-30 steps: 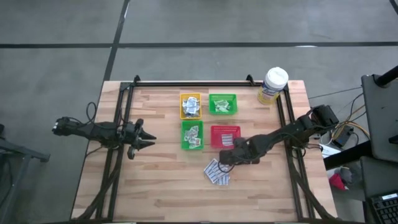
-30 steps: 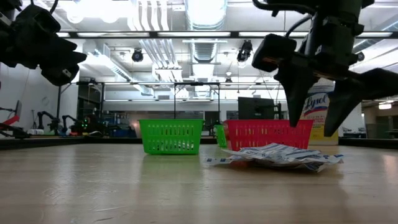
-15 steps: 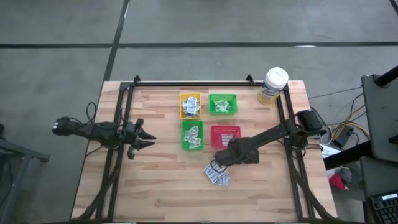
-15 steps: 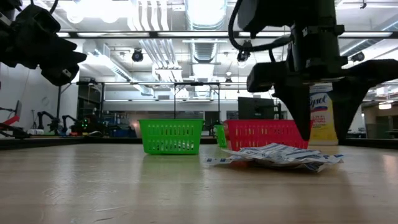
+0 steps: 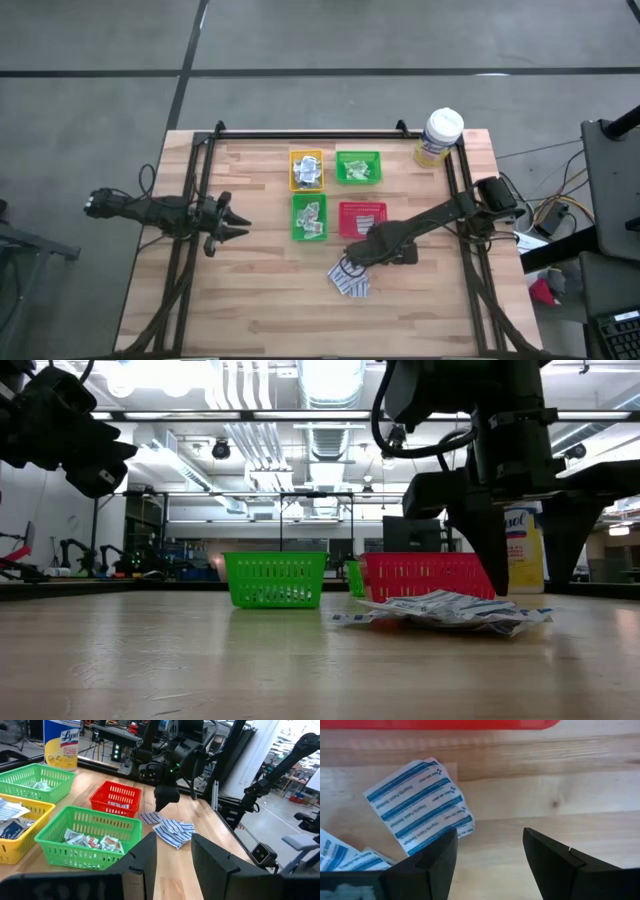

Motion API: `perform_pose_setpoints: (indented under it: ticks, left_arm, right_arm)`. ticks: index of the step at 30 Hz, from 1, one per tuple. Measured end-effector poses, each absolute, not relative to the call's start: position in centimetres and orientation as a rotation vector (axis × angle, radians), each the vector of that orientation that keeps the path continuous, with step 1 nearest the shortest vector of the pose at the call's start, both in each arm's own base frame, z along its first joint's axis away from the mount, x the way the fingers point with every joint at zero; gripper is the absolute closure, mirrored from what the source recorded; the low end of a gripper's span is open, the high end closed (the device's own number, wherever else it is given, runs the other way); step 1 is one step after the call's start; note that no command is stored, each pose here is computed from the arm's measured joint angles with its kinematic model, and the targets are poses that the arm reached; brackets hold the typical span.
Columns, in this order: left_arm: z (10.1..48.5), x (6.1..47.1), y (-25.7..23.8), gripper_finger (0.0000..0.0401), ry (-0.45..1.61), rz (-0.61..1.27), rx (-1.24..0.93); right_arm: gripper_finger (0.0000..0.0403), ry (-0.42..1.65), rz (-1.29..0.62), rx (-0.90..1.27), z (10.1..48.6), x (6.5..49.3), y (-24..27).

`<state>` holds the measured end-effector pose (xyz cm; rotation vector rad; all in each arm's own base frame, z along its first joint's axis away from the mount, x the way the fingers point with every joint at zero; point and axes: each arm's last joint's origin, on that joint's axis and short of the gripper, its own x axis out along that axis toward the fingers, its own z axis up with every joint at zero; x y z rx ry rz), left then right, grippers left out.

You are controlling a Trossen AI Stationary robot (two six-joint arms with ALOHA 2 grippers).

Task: Pick & Place First Aid Supplies
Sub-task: Put the blue bandage pack into the red bin

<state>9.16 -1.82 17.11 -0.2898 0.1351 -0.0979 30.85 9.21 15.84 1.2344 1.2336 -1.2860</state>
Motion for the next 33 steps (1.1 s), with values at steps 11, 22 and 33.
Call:
perform_pose_setpoints:
  ticks: [11,22,33]
  left_arm:
    - [17.1,9.2,-1.8,0.0286,0.135,-0.098,-0.290]
    - [17.1,9.2,-1.8,0.0286,0.135,-0.097,-0.292]
    - [17.1,9.2,-1.8,0.0286,0.134,-0.096,-0.294]
  right_arm:
    - [0.0179,1.199,-1.304,1.287,14.2,30.4,9.1]
    - [0.0179,1.375,-1.312,1.264,13.8,29.0,9.6]
    - [0.0179,1.555,-1.348,1.131,16.1,26.6,11.1]
